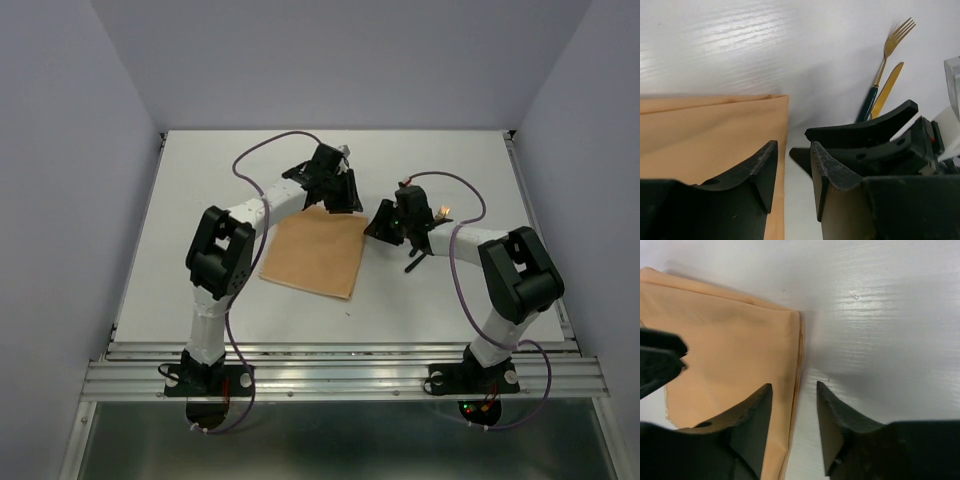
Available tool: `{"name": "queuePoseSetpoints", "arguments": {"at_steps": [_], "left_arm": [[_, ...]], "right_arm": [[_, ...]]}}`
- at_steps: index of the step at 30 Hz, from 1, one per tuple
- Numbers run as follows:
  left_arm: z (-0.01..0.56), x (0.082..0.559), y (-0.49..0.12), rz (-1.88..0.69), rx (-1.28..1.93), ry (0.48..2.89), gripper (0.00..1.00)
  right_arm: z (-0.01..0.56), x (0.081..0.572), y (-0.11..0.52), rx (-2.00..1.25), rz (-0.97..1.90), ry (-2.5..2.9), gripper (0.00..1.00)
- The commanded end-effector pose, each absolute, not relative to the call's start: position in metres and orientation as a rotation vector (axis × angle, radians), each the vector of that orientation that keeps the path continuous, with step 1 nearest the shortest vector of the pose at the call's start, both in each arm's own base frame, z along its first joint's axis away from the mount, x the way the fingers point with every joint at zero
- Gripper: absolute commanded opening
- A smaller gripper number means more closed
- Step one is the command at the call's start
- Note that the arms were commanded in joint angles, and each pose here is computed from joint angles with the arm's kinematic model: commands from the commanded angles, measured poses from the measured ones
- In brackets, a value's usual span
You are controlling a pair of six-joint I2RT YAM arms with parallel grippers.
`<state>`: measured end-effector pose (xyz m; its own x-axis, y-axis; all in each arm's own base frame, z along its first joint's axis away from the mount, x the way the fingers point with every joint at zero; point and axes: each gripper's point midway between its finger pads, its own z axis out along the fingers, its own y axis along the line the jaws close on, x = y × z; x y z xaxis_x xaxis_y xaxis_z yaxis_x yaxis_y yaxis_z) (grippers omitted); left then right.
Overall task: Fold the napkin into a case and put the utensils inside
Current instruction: Smooth out the lower triangle-folded napkin at the center of the board.
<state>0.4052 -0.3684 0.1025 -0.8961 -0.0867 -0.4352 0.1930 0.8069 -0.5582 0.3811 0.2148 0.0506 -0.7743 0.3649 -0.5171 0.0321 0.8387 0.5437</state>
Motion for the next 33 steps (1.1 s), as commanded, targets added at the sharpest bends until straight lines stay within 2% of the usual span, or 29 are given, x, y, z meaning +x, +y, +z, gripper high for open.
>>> {"name": "queuePoseSetpoints", "arguments": {"at_steps": [1,3,4,5,7,8,10,17,22,26,33], "left_arm": [[0.158,0.404,-0.336,-0.851,0.05,2.415,0.42],[0.168,0.399,-0.32,-0.84,0.025,2.386,0.38],[0.151,0.391,-0.309,-0.814,-0.003,2.424,0.36],[0.16,0.39,-0.303,-0.814,-0.015,2.397,0.3],[0.143,0.377,-0.291,-0.794,-0.041,2.435,0.21],[0.146,0.376,-0.286,-0.794,-0.051,2.421,0.11],[0.127,0.364,-0.277,-0.767,-0.063,2.462,0.01],[0.085,0.339,-0.268,-0.775,-0.073,2.54,0.0],[0.088,0.337,-0.267,-0.777,-0.072,2.532,0.0],[0.096,0.346,-0.261,-0.76,-0.089,2.513,0.0],[0.111,0.387,-0.245,-0.762,-0.155,2.47,0.0]], "right_arm": [[0.08,0.396,0.236,0.227,0.816,2.297,0.4],[0.085,0.396,0.236,0.223,0.815,2.286,0.32],[0.087,0.396,0.236,0.223,0.816,2.281,0.27],[0.089,0.397,0.236,0.22,0.82,2.274,0.25],[0.091,0.399,0.24,0.209,0.839,2.275,0.18],[0.086,0.4,0.242,0.206,0.842,2.288,0.16],[0.088,0.402,0.249,0.187,0.853,2.287,0.11],[0.069,0.424,0.248,0.188,0.773,2.306,0.09],[0.043,0.438,0.231,0.22,0.619,2.356,0.07],[0.065,0.444,0.238,0.137,0.645,2.334,0.08],[0.109,0.413,0.265,0.011,0.687,2.299,0.12]]}}
